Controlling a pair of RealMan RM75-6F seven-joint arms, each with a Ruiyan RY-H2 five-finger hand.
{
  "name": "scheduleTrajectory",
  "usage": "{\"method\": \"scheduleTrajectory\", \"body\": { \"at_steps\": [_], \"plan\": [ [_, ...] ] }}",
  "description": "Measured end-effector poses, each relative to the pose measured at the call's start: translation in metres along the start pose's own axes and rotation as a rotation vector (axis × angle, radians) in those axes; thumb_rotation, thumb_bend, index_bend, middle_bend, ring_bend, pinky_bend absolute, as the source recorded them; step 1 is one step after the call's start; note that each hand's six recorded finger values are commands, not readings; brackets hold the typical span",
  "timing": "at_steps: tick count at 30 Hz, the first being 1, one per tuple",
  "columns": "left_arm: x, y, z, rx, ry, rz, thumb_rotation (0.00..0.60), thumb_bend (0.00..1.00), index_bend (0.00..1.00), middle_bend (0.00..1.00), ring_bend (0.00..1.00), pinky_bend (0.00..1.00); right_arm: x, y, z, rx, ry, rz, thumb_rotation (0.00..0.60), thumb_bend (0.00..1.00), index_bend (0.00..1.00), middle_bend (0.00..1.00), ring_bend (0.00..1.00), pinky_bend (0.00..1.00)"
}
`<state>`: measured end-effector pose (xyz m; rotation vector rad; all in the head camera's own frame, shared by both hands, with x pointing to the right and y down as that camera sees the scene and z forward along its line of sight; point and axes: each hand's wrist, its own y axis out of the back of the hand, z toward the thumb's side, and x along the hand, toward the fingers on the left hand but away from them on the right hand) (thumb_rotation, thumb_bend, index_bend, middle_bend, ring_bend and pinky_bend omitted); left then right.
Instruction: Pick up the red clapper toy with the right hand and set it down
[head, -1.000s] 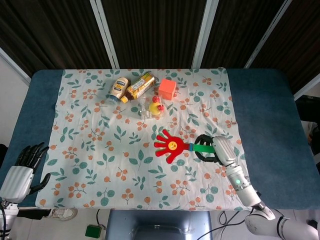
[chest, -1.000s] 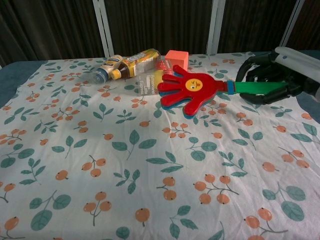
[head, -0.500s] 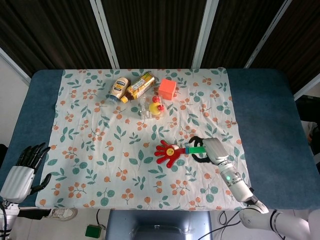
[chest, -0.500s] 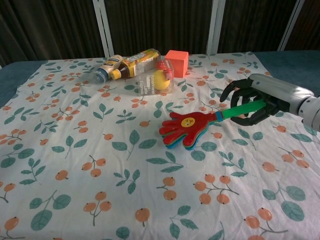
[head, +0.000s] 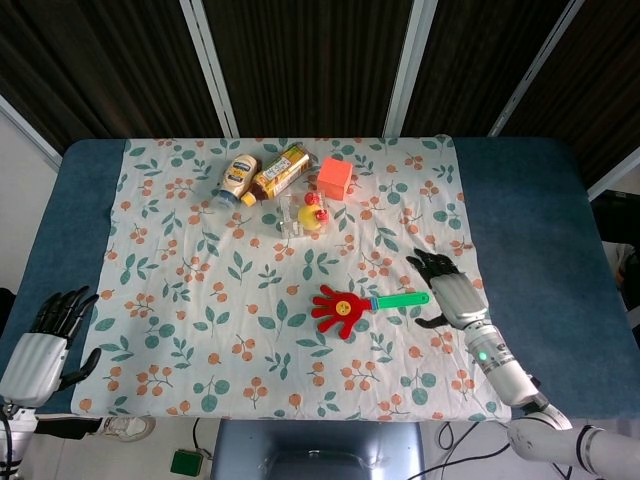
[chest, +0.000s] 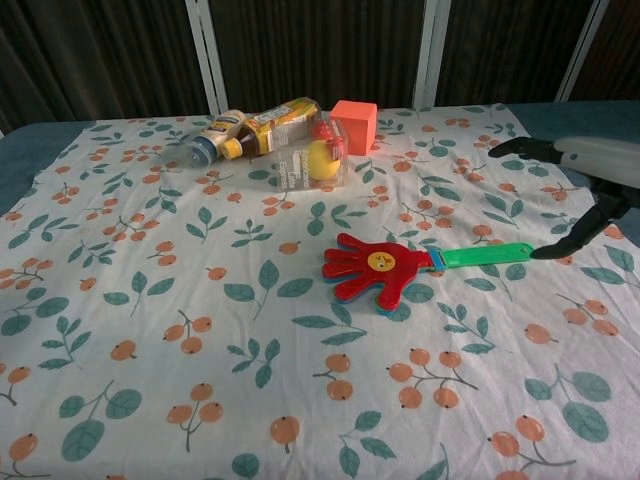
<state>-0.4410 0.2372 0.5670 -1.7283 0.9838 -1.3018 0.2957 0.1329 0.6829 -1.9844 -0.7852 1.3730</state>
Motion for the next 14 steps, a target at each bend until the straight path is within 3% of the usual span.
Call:
{"method": "scheduleTrajectory", "body": {
  "at_steps": [10,14],
  "plan": [
    [-0.001,-0.001,0.004,0.035,0.006,0.014,0.6,0.38,0.0,0.0,0.0,0.02,0.121,0.037,-0.037,0.137,-0.085,-0.279,0.6,0.21,0.0,0.0,0.0,0.0],
    [-0.001,-0.004,0.008,0.052,0.002,0.007,0.6,0.39,0.0,0.0,0.0,0.02,0.157,0.044,-0.039,0.163,-0.079,-0.34,0.6,0.21,0.0,0.0,0.0,0.0]
  ]
}}
